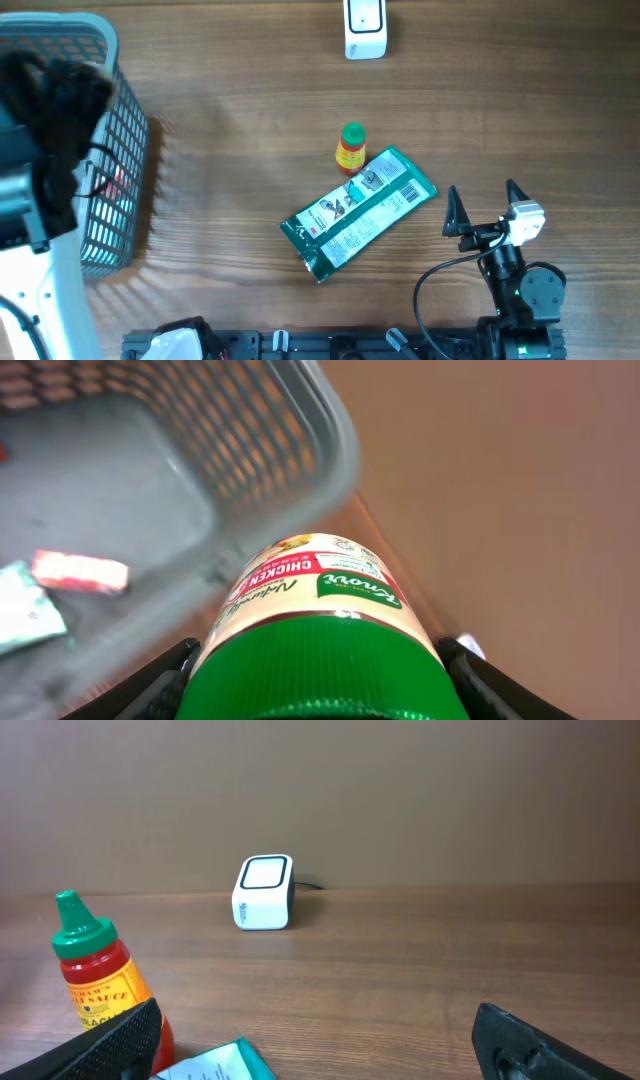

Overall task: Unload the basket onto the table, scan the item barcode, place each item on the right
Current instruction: 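Carry the Knorr jar out of the basket toward the sauce bottle, then lower the Knorr jar beside the sauce bottle and open the left gripper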

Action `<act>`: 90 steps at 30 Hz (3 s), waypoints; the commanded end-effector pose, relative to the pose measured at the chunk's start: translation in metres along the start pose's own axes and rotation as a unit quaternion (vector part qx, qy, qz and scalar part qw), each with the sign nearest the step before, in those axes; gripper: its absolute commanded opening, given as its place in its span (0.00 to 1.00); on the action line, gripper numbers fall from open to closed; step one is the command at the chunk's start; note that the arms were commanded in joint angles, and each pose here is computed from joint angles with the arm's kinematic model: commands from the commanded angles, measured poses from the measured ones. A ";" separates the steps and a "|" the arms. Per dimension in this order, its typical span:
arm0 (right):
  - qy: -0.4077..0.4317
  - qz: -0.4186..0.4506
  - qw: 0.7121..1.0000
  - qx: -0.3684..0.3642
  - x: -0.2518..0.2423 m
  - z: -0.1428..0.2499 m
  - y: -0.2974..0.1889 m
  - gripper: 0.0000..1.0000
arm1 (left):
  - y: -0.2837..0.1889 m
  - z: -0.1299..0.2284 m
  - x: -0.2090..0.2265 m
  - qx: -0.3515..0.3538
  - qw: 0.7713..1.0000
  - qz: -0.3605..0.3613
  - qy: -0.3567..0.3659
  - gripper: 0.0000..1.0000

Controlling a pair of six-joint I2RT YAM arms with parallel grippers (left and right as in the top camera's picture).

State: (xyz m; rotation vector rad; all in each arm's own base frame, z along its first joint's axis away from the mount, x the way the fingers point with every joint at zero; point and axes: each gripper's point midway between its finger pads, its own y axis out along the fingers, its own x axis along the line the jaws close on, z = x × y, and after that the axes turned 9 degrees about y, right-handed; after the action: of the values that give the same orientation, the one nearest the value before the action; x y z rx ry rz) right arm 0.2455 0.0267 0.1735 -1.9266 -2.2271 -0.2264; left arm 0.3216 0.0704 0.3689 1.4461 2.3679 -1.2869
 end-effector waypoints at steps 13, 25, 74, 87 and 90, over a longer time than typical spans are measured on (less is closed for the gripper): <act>-0.003 0.006 1.000 -0.005 -0.002 -0.002 0.000 1.00 | 0.057 0.128 -0.045 0.203 0.968 -0.033 0.146 0.68; -0.003 0.006 1.000 -0.005 -0.002 -0.002 0.000 1.00 | 0.115 0.222 -0.037 0.314 0.911 -0.092 0.250 0.69; -0.003 0.006 1.000 -0.005 -0.002 -0.002 0.000 1.00 | 0.149 0.366 -0.036 0.331 0.865 0.005 0.376 0.91; -0.003 0.006 1.000 -0.005 -0.002 -0.002 0.000 1.00 | 0.120 0.267 -0.077 0.171 0.911 -0.007 0.376 1.00; -0.003 0.006 1.000 -0.005 -0.002 -0.002 0.000 1.00 | 0.099 0.223 -0.094 0.097 0.929 0.002 0.356 1.00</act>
State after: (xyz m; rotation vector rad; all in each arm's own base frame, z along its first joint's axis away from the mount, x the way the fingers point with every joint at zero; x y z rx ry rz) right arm 0.2455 0.0267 0.1735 -1.9266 -2.2271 -0.2264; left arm 0.3551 -0.1517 0.1244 2.4607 2.5995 -1.5601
